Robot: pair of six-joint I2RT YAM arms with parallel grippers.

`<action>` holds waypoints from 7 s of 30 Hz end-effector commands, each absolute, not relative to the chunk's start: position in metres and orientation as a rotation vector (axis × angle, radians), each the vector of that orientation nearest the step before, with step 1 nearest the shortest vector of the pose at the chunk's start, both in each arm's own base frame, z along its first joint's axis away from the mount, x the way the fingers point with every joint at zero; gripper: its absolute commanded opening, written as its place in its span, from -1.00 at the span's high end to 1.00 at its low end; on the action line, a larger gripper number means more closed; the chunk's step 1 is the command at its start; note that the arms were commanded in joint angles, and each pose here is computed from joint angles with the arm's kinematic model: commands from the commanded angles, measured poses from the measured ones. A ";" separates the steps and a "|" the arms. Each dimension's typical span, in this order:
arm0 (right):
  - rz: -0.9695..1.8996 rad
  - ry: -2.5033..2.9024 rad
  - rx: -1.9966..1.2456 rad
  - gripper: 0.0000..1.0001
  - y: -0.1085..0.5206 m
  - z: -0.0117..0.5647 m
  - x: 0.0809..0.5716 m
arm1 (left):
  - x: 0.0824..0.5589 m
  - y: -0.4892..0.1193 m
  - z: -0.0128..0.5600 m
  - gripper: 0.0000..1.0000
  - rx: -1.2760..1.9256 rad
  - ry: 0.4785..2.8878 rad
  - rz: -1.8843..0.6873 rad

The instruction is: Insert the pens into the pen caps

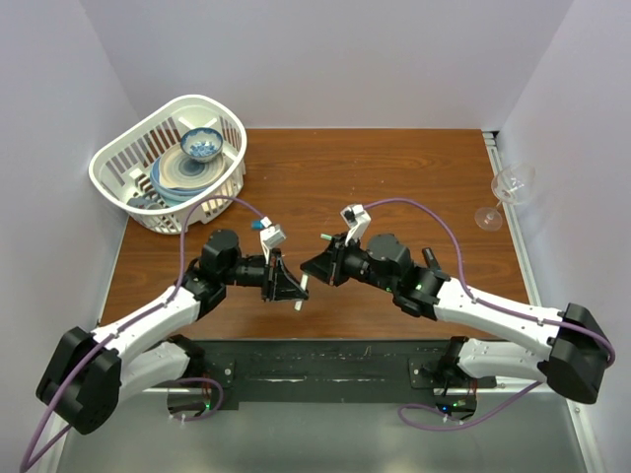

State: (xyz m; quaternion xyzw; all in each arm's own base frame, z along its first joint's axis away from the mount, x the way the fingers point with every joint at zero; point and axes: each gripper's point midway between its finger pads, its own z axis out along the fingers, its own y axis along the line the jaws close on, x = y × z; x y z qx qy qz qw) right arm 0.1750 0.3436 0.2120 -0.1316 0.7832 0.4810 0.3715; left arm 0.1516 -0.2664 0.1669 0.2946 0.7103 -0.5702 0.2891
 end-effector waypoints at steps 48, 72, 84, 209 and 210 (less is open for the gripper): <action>0.810 2.029 -0.168 -0.56 0.245 0.259 0.155 | 0.326 -0.254 0.072 1.00 -0.042 2.424 -0.635; 0.840 2.039 -0.218 -0.57 0.243 0.254 0.146 | 0.307 -0.197 0.078 -0.13 -0.068 2.527 -0.260; 0.914 1.979 -0.237 -0.57 0.236 0.258 0.137 | 0.295 -0.060 0.071 -0.29 -0.189 2.603 0.059; 1.176 1.876 -0.289 1.00 0.367 0.263 0.168 | 0.192 -0.242 0.276 0.38 0.222 1.553 -1.576; 1.176 1.875 -0.287 1.00 0.367 0.264 0.169 | 0.192 -0.243 0.275 0.43 0.229 1.557 -1.582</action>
